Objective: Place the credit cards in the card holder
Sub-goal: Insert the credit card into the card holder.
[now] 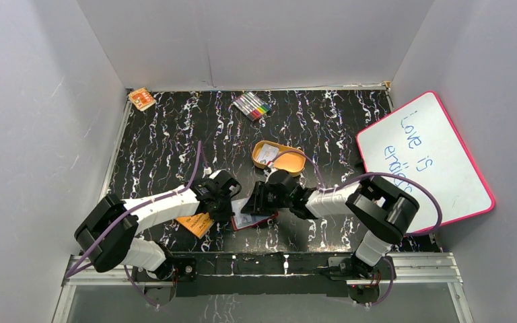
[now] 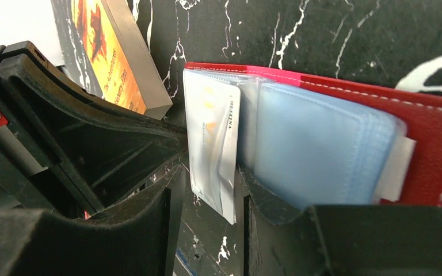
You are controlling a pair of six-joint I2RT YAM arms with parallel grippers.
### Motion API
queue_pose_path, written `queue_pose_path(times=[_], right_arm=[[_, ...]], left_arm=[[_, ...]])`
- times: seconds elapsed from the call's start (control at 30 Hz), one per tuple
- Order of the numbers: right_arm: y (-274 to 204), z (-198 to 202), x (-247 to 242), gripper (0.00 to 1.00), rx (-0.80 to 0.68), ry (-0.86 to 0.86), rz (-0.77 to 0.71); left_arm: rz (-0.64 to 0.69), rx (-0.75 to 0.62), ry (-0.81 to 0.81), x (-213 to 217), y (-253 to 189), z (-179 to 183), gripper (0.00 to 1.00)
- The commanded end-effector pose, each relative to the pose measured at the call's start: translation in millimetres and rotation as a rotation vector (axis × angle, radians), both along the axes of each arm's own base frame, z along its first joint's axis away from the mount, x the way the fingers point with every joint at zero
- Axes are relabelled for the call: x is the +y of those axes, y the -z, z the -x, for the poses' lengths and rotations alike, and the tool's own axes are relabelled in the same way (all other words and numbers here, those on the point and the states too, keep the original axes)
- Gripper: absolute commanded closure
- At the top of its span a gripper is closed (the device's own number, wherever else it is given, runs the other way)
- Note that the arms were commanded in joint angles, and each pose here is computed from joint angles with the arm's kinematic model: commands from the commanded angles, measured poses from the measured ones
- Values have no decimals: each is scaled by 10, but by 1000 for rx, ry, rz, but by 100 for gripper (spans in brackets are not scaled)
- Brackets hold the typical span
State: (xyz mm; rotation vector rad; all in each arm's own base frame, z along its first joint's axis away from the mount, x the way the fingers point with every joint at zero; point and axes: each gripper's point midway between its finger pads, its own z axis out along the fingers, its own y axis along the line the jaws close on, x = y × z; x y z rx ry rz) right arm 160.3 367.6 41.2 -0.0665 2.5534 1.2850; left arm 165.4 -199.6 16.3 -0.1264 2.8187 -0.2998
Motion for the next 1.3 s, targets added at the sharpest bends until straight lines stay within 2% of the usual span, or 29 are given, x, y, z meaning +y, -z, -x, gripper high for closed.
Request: queue_pose_path(times=[0.0,0.33,0.63,0.8,1.0,1.17,1.27], right_arm=[[22,29,47,55,-33,-50,89],[-46,-12,-178,47,-73,-22,209],[-306,-107,-129,40,-132,-30,211],[-434,-120,-182,39,-156,-26,224],[-544,-52,-232,40,-179,-37,178],[-513,6,-134,45,-147,-60,123],[-472,31,-108,45,-121,-53,97]], left_arm=[[-1,19,9,40,57,76,100],[-26,-14,-12,125,-17,48,100],[-15,-95,-30,136,-368,-80,100],[50,-147,-51,98,-612,-113,100],[225,-183,-10,-226,-844,-170,100],[325,-142,43,-506,-796,-163,100],[301,-110,46,-516,-660,-157,100]])
